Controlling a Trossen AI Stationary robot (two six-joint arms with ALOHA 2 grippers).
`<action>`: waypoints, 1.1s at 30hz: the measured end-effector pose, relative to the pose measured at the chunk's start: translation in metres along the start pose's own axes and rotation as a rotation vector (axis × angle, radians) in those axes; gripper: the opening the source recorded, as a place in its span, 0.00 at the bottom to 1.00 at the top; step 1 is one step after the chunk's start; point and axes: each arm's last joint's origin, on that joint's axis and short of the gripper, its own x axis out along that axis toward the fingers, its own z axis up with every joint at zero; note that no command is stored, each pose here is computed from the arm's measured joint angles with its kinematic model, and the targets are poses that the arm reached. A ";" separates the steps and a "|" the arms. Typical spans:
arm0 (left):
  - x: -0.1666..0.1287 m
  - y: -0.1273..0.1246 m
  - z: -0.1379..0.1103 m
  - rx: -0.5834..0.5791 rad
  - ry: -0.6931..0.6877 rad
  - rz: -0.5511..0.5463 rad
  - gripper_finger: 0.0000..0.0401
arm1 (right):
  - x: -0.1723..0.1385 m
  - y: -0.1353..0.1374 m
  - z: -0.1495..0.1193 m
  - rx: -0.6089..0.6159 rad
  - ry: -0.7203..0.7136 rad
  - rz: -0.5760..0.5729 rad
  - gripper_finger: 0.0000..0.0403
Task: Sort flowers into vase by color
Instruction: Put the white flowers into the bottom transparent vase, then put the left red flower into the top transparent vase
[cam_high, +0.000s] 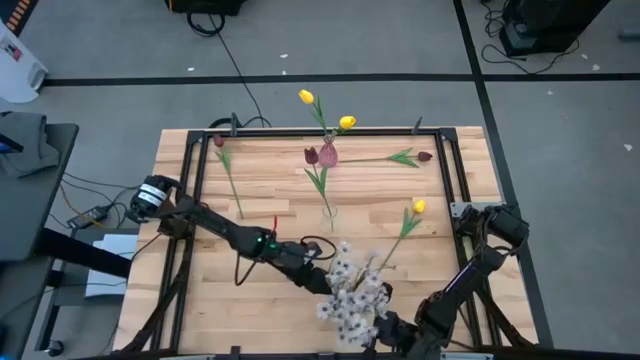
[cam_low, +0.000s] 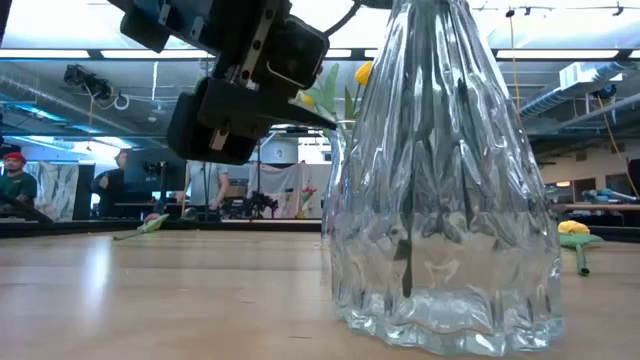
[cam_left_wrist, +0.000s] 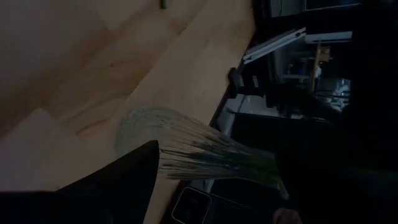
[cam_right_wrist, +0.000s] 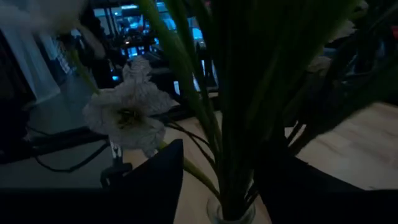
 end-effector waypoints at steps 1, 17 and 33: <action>0.000 0.000 0.001 -0.002 0.002 0.002 0.81 | -0.001 0.000 -0.001 -0.008 0.001 0.001 0.51; -0.002 0.018 -0.002 -0.040 0.110 0.174 0.81 | -0.035 0.004 0.009 -0.040 -0.022 -0.019 0.76; -0.110 -0.009 -0.012 0.151 0.083 0.458 0.81 | -0.109 -0.026 0.082 0.031 0.016 0.098 0.76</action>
